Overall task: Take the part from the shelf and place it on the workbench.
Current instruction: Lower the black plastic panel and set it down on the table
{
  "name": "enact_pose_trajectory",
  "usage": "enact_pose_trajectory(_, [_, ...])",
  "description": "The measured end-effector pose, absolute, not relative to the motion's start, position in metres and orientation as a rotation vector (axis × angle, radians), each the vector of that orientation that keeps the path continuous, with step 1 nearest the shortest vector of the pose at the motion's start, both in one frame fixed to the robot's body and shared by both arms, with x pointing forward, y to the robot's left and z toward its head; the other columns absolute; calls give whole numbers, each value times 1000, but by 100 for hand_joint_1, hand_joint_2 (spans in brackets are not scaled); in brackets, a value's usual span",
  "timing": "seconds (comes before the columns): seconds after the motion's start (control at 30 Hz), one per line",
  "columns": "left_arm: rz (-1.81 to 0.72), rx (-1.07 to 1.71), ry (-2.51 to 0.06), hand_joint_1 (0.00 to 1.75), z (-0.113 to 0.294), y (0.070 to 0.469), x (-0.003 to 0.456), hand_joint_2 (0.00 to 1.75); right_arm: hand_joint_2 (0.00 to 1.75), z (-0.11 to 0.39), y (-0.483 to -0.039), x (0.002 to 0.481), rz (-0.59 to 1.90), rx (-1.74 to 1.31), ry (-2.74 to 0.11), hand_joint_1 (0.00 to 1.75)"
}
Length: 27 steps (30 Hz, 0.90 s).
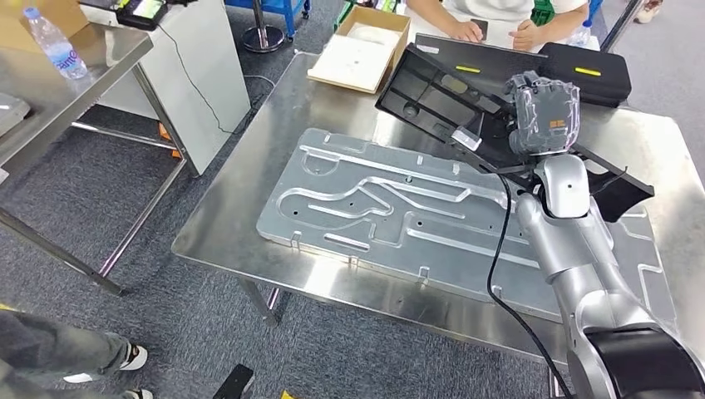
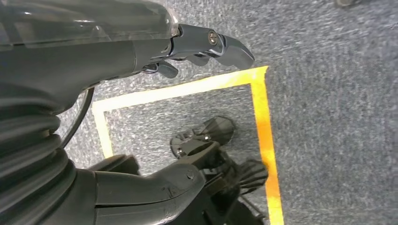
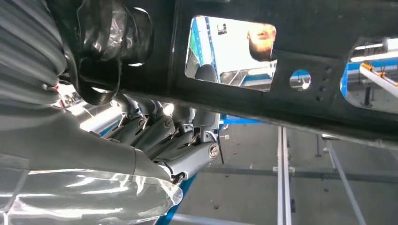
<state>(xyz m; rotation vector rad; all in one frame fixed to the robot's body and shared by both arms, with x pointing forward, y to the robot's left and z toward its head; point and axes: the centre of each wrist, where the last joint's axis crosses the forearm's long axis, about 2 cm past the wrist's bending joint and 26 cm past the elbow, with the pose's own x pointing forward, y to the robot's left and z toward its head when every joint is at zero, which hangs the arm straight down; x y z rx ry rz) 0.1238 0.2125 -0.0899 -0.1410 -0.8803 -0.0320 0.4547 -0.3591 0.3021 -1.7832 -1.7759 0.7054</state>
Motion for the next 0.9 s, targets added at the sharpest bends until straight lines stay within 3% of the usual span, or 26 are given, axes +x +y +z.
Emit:
enact_pose_trajectory(0.1, [-31, -140, -881, 0, -90, 212, 125, 175, 0, 303, -359, 455, 719, -1790, -1775, 0])
enact_pose_trajectory(0.37, [-69, -124, -856, 0, -89, 212, 126, 175, 0, 304, -354, 456, 779, -1797, -1778, 0])
enact_pose_trajectory(0.5, [-46, -145, -866, 0, -89, 213, 127, 0, 0, 304, -351, 457, 787, -1788, -1781, 0])
enact_pose_trajectory(0.9, [-29, -146, -863, 0, -89, 211, 126, 0, 0, 297, -349, 456, 803, -1758, -1771, 0])
